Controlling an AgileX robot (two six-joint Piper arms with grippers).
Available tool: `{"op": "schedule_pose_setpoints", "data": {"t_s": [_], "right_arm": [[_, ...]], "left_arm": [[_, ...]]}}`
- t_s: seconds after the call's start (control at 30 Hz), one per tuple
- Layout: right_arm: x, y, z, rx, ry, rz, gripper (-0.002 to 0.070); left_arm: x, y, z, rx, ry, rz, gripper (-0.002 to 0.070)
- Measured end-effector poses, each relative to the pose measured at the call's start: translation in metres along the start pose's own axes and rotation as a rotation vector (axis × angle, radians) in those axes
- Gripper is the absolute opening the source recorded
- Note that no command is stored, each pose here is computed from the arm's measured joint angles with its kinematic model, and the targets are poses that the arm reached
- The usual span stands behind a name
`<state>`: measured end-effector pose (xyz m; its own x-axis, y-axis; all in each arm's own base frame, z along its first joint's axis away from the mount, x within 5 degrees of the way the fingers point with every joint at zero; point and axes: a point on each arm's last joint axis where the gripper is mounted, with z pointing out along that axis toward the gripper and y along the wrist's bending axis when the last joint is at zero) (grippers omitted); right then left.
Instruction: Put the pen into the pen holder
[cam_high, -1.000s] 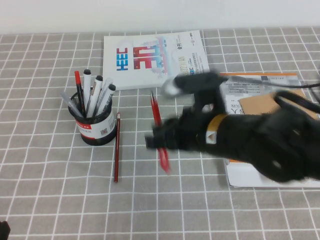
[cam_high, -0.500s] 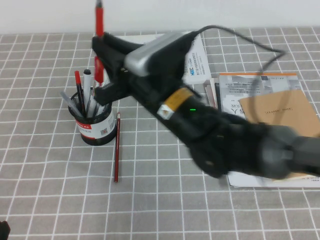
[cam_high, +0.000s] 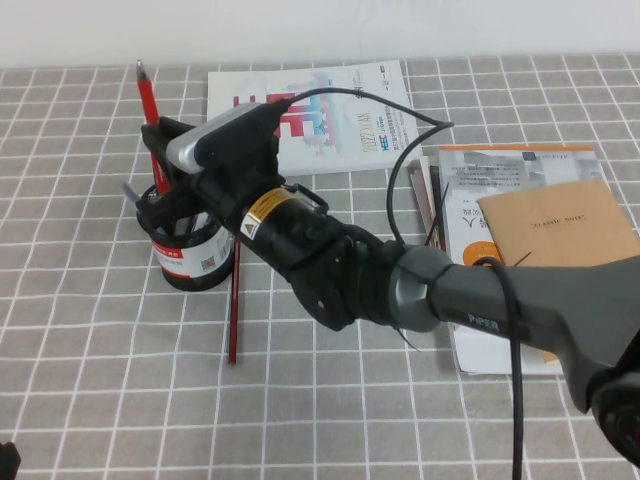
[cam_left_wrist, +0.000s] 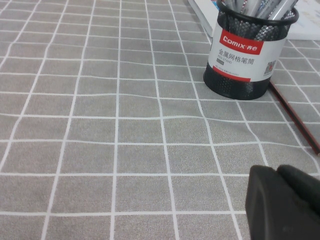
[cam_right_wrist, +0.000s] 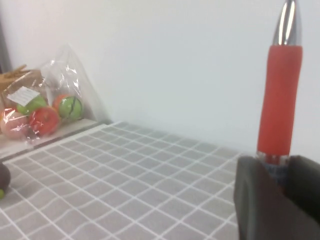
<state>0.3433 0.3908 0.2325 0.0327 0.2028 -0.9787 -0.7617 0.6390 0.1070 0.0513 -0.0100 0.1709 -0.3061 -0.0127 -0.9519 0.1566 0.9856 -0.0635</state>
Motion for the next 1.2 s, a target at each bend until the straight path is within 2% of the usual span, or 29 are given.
{"op": "schedule_pose_setpoints", "data": {"t_s": [0.13,0.2,0.33,0.37,0.43,0.5,0.6,0.63,0.7,0.8,1.0,1.1,1.2], "right_arm": [[0.003,-0.001,0.001,0.013,0.034,0.014,0.0100],[0.005,-0.002,0.000,0.027,0.050,0.029,0.0187],[0.008,-0.004,0.000,0.054,0.084,0.059,0.0407],[0.009,-0.004,0.000,0.057,0.093,0.063,0.0442],[0.008,-0.004,0.000,0.060,0.115,0.065,0.0460],[0.004,-0.002,-0.002,0.060,0.150,0.067,0.0397],[-0.023,0.005,-0.015,0.045,0.193,0.054,0.0163],[-0.034,0.009,-0.022,0.035,0.205,0.047,0.0105],[-0.059,0.017,-0.042,0.018,0.205,0.038,0.0039],[-0.085,0.022,-0.079,0.005,0.192,0.026,0.0003],[-0.111,0.023,-0.163,0.004,0.206,0.021,-0.0011],[-0.118,0.020,-0.201,0.025,0.223,0.044,-0.0012],[-0.110,0.008,-0.240,0.072,0.263,0.014,-0.0012]], "left_arm": [[0.000,0.000,0.000,0.000,0.000,0.000,-0.0005],[0.000,0.000,0.000,0.000,0.000,0.000,-0.0005],[0.000,0.000,0.000,0.000,0.000,0.000,-0.0005],[0.000,0.000,0.000,0.000,0.000,0.000,-0.0005],[0.000,0.000,0.000,0.000,0.000,0.000,-0.0005],[0.000,0.000,0.000,0.000,0.000,0.000,-0.0005],[0.000,0.000,0.000,0.000,0.000,0.000,-0.0005],[0.000,0.000,0.000,0.000,0.000,0.000,-0.0005],[0.000,0.000,0.000,0.000,0.000,0.000,-0.0005],[0.000,0.000,0.000,0.000,0.000,0.000,-0.0005],[0.000,0.000,0.000,0.000,0.000,0.000,-0.0005],[0.000,0.000,0.000,0.000,0.000,0.000,-0.0005],[0.000,0.000,0.000,0.000,0.000,0.000,-0.0005]]}}
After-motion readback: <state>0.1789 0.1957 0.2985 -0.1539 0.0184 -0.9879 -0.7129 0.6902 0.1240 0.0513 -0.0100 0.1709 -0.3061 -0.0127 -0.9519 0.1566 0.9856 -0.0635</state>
